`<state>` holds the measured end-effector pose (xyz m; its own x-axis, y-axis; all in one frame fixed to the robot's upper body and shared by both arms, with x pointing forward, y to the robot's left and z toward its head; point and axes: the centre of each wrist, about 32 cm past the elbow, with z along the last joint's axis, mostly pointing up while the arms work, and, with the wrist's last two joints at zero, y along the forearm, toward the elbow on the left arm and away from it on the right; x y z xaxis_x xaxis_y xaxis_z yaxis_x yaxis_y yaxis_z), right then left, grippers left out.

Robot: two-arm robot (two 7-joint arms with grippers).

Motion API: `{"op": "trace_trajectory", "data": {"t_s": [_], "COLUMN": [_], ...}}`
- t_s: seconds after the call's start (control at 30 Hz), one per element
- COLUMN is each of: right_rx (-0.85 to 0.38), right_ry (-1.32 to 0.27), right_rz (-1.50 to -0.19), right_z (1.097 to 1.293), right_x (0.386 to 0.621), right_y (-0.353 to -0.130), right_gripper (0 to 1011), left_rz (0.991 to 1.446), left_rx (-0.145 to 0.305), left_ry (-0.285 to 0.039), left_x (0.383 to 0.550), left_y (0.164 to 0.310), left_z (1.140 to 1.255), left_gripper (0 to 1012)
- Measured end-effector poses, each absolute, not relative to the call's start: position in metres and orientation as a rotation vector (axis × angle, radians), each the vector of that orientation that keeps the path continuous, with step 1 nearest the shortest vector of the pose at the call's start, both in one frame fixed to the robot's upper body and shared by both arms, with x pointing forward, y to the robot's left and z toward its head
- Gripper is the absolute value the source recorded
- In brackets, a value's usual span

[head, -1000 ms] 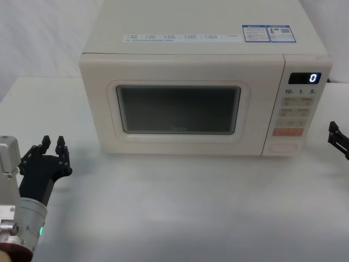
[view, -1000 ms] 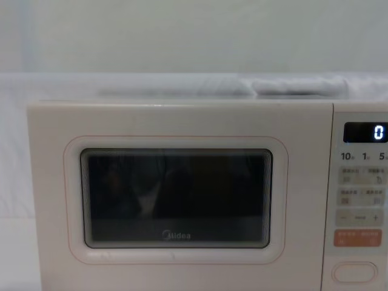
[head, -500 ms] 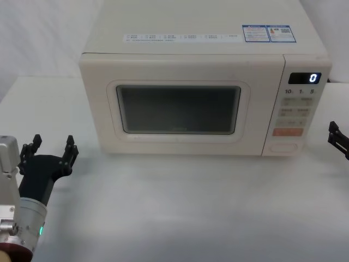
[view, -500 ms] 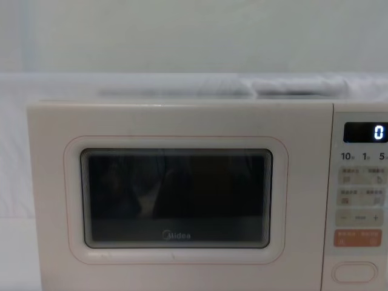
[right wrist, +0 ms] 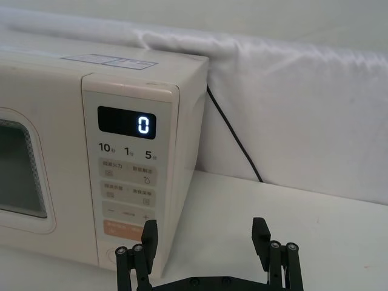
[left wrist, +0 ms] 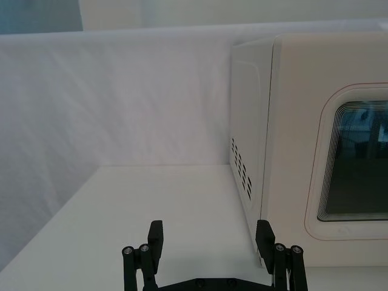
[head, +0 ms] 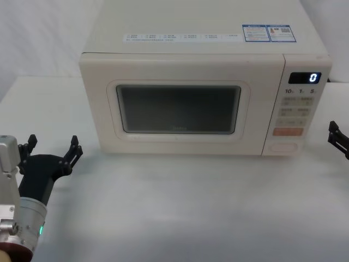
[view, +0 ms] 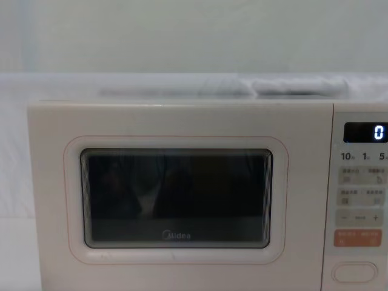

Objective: Press the button to open the microwave door with one hand; close the microwave door with the other hand.

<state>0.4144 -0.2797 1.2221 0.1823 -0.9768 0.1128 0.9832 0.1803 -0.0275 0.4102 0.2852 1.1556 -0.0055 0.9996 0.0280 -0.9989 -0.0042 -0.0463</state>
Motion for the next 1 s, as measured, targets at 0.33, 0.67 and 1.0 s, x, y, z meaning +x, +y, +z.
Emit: {"op": "trace_trajectory", "data": {"t_s": [0.33, 0.67, 1.0], "right_rx": [-0.101, -0.101, -0.101], "right_ry": [-0.075, -0.075, -0.075], "right_rz": [-1.386, -1.386, -1.386], "right_z": [1.2221, 1.2221, 1.2221], "right_x": [0.4144, 0.4144, 0.4144], "right_y": [-0.2797, -0.2797, -0.2797], "right_gripper": [1002, 1002, 1002], "left_rz": [1.575, 1.575, 1.575], "left_rx": [-0.014, -0.014, -0.014], "left_ry": [-0.058, -0.058, -0.058], "left_x": [0.4102, 0.4102, 0.4102], "left_y": [0.2852, 0.2852, 0.2853], "left_z": [1.1556, 1.1556, 1.1556], "left_gripper": [1001, 1001, 1001]}}
